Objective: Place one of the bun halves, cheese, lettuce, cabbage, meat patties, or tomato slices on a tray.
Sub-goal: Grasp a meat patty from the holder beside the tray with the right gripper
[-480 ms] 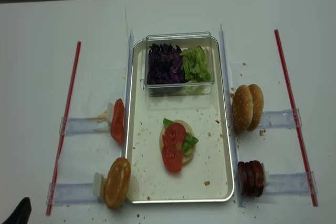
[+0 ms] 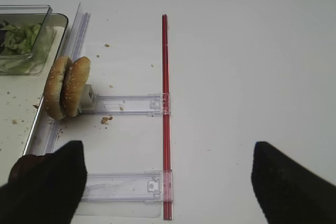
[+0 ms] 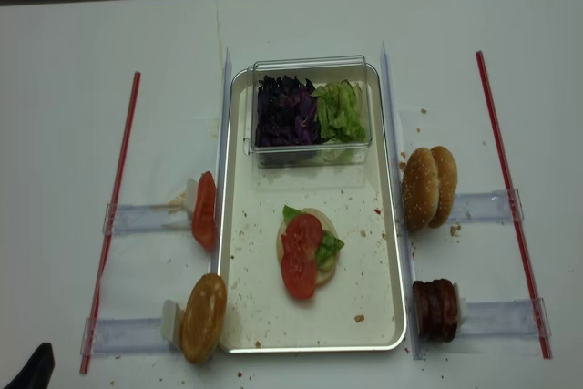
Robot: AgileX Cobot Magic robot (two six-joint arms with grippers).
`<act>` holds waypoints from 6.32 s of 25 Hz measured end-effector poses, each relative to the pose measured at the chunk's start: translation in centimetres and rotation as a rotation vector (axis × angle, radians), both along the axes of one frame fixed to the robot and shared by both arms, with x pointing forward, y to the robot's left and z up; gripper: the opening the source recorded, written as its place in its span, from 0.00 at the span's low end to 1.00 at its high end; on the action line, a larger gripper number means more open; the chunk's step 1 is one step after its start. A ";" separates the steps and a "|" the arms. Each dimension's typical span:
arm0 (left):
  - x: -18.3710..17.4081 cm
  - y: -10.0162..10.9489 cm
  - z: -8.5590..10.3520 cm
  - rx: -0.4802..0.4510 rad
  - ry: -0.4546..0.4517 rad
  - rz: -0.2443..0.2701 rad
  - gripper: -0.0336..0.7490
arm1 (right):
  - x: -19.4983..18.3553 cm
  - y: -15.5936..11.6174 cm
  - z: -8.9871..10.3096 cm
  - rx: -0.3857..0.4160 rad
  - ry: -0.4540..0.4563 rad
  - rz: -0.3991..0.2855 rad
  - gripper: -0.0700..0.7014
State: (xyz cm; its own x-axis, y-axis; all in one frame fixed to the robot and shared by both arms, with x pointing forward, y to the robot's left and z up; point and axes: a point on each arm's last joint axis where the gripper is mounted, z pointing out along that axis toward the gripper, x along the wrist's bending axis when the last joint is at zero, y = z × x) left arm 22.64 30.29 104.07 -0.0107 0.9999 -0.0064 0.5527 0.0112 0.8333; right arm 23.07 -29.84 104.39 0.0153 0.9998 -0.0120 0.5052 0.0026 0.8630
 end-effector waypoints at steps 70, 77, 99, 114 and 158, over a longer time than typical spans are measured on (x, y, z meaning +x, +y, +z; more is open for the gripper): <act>0.0 0.0 0.0 0.000 0.000 0.000 0.83 | 13.9 0.1 -5.6 0.104 0.874 -0.035 0.79; 0.0 0.0 0.0 0.000 0.000 0.000 0.83 | 13.9 0.6 -5.6 0.140 0.880 0.000 0.79; 0.0 0.0 0.0 0.000 0.000 0.000 0.83 | 14.3 4.5 -3.6 0.153 0.862 0.183 0.72; 0.0 0.0 0.0 0.000 0.000 0.000 0.83 | 17.1 11.6 -5.2 0.063 1.023 0.291 0.72; 0.0 0.0 0.0 0.000 0.002 0.000 0.83 | 19.0 16.0 -8.6 0.043 1.161 0.217 0.63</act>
